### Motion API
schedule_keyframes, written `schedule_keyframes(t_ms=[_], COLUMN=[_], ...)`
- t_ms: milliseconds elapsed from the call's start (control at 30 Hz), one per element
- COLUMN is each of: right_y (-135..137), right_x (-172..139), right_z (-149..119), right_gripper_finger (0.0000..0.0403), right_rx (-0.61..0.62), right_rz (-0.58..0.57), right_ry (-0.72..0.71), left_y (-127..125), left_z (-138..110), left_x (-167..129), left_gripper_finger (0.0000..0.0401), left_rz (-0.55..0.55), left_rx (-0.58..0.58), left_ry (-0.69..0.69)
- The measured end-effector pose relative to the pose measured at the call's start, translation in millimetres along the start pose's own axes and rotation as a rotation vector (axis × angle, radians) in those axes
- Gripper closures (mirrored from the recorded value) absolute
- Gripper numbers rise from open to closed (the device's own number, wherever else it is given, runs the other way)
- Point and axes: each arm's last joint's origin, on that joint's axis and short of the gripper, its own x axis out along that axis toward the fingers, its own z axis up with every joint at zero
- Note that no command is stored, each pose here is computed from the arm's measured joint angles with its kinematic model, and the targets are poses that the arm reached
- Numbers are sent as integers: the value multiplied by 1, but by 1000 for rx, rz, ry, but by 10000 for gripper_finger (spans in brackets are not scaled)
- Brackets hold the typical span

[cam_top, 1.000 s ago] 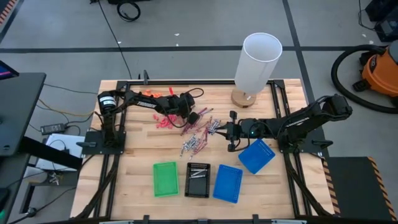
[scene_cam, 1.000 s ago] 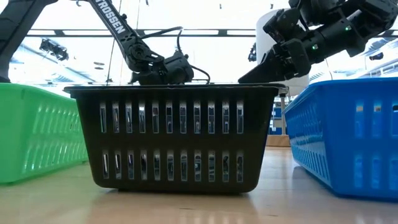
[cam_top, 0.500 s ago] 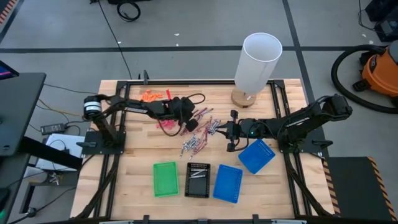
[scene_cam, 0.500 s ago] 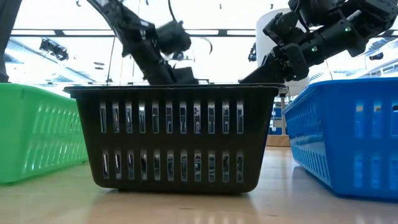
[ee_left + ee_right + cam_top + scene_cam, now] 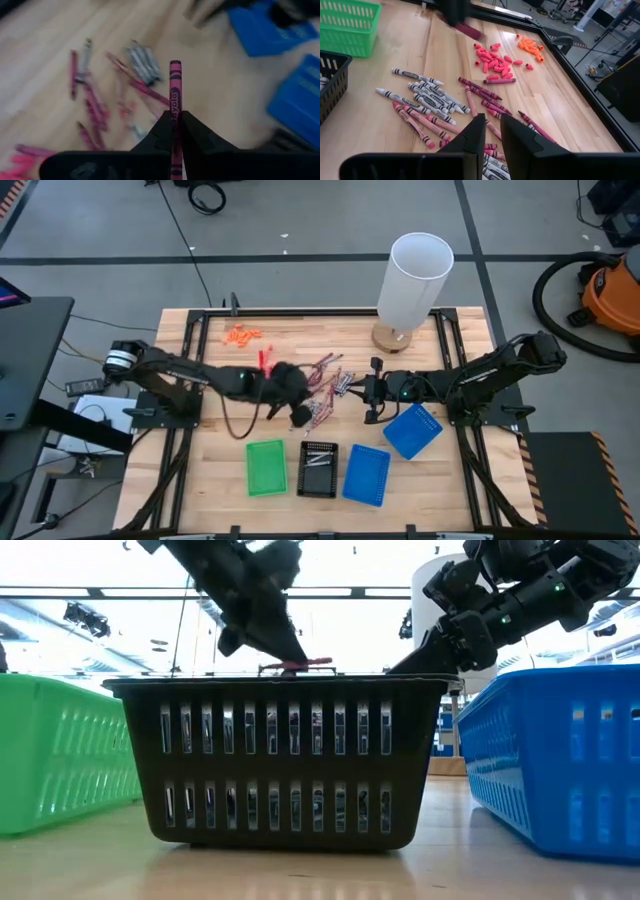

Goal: Sort crayons
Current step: Put the red crayon into the green basket

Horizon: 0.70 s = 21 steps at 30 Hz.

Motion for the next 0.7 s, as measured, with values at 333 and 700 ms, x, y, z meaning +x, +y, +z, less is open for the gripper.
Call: schedule_keyframes(t_ms=[333,700], right_y=[0,0], right_x=[0,0], right_z=[0,1], right_gripper_finger=[335,335], right_rx=[0,2], right_rz=[2,0], right_ry=[0,-14], left_y=[-54,-83], left_z=[-44,-89], left_x=[-28,-61], left_gripper_finger=[385,385], left_rz=[-117,-100], left_rx=[-31,-186], left_ry=[112,240])
